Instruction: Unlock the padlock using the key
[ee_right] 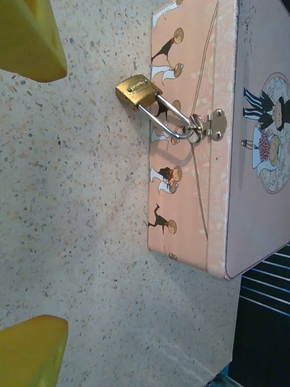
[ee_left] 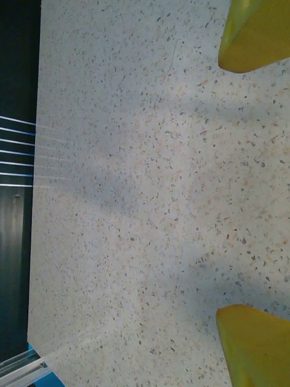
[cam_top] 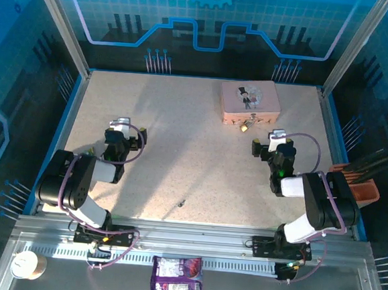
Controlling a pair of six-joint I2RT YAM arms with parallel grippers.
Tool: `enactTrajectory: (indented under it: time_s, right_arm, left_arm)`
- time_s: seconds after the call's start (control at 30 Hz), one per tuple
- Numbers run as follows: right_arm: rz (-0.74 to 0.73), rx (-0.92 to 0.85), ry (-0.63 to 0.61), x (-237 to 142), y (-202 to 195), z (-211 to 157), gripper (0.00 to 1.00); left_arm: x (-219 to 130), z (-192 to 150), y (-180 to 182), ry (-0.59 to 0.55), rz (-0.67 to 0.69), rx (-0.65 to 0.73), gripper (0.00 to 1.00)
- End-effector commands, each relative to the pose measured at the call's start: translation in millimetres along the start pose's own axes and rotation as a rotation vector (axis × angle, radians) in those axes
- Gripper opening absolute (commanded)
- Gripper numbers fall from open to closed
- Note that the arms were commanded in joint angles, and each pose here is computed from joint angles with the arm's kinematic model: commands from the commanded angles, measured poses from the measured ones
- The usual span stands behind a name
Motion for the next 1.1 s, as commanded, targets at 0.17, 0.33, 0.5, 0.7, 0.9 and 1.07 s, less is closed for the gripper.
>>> enactTrajectory:
  time_s: [0.17, 0.33, 0.5, 0.7, 0.9, 1.07]
  right_arm:
    - [0.023, 0.005, -0.021, 4.1, 1.8, 11.1, 1.0]
    - [0.024, 0.007, -0.017, 4.1, 0.7, 10.1, 1.0]
    - [0.025, 0.007, -0.019, 4.1, 0.9, 10.9, 1.0]
    - [0.026, 0.008, -0.019, 4.2, 1.2, 10.9, 1.0]
    - [0.029, 0.013, -0.021, 4.0, 0.8, 11.5, 1.0]
    - [0.028, 0.016, -0.021, 4.2, -0.3, 11.8, 1.0]
  left_arm:
    - [2.5, 9.2, 1.8, -0.023, -0.006, -0.014, 0.99]
    - [2.8, 10.2, 1.7, -0.025, -0.006, -0.015, 0.99]
    - [2.6, 9.6, 1.7, -0.024, -0.006, -0.014, 0.99]
    - [2.5, 9.3, 1.8, -0.023, -0.006, -0.015, 0.99]
    - [2.6, 10.0, 1.8, -0.026, -0.006, -0.015, 0.99]
    - [2.5, 9.5, 1.9, -0.024, -0.005, -0.015, 0.99]
Point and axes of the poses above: each hand's point on the last joint's axis, 136 mm out from that joint toward the fingers, its own x axis out along the fingers, its own y axis along the line the jaws close on, z = x × y, the point moved 2 cm from there along -x, back along the fingers, and after that the axes turned 12 degrees about x, right-handed, at the moved point
